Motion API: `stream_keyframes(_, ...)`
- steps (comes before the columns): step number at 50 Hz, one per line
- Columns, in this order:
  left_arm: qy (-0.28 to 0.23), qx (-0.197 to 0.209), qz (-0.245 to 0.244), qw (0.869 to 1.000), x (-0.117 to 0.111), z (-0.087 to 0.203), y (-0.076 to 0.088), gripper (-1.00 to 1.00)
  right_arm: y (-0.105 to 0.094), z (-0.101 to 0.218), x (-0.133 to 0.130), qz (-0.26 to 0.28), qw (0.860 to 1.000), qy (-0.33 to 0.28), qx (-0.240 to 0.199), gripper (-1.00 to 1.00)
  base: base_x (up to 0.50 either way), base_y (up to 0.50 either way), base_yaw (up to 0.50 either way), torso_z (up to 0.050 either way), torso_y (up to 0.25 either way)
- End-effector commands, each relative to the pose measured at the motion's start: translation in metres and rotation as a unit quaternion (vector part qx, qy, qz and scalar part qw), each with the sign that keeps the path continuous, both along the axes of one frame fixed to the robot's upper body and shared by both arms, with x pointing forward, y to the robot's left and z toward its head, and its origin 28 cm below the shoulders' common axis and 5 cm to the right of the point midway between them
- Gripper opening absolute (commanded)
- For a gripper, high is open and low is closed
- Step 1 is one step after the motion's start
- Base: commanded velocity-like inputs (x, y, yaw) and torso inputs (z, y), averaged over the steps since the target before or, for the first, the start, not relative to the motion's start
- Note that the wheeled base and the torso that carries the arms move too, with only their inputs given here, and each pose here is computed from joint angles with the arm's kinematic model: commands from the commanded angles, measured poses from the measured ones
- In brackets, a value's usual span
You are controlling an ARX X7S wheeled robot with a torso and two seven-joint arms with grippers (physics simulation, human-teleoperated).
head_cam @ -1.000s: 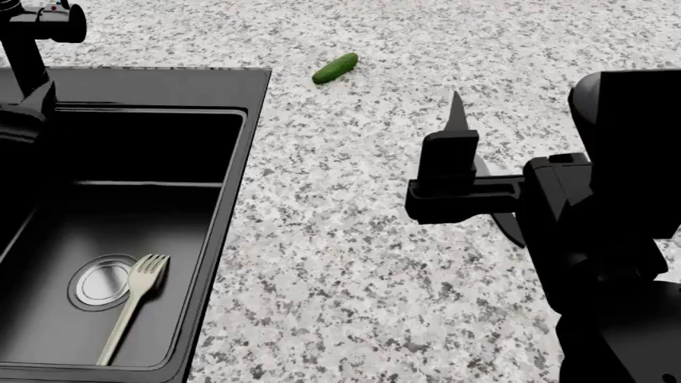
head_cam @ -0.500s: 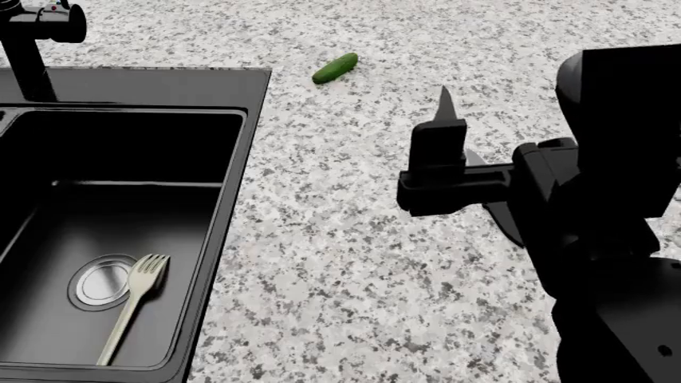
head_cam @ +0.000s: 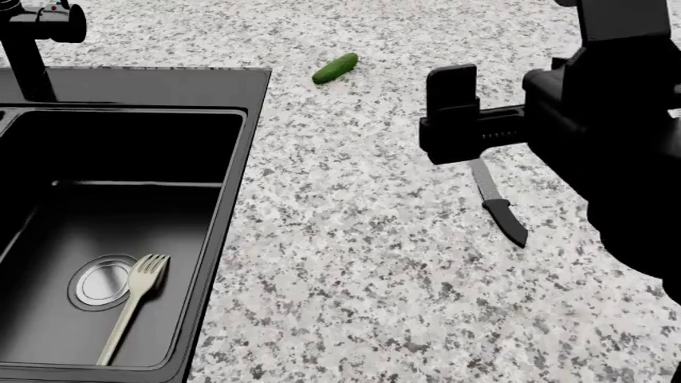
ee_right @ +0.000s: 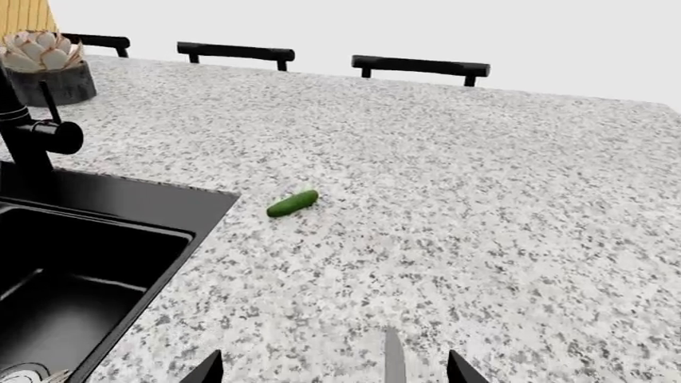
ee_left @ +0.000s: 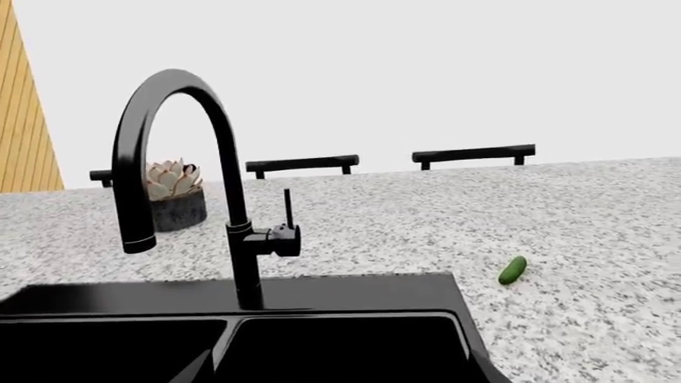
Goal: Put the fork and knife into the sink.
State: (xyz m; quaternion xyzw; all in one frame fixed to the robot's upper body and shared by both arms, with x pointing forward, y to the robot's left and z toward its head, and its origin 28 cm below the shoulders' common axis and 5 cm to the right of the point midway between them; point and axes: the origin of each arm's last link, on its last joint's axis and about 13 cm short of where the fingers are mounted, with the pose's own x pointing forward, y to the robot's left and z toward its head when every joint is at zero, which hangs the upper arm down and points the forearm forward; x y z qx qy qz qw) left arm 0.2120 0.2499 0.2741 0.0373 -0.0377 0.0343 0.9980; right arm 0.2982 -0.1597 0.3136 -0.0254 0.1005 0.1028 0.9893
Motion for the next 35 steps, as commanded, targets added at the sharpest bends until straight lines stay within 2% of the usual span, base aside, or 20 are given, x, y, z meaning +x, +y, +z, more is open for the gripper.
stream_keyframes(1, -0.002, -0.001, -0.011, 1.0, 0.0, -0.003, 0.001, 1.0, -0.013, 0.005, 0.011, -0.007, 0.997, 0.072, -0.001, 1.0, 0.0, 0.0, 0.0, 0.0, 0.0)
stream_keyframes(13, -0.005, -0.001, -0.02, 1.0, -0.001, -0.001, -0.001, 1.0, -0.029, -0.013, 0.017, -0.033, 0.993, 0.106, 0.028, 1.0, 0.0, 0.0, 0.0, 0.0, 0.0)
stream_keyframes(27, 0.0, -0.001, -0.024, 1.0, -0.001, -0.004, -0.003, 1.0, -0.035, -0.034, 0.02, -0.049, 0.988, 0.146, 0.022, 1.0, 0.0, 0.0, 0.0, 0.0, 0.0)
stream_keyframes(35, 0.0, -0.001, -0.03, 1.0, 0.001, -0.007, -0.003, 1.0, -0.035, -0.037, 0.037, -0.062, 0.987, 0.148, 0.012, 1.0, 0.0, 0.0, 0.0, 0.0, 0.0)
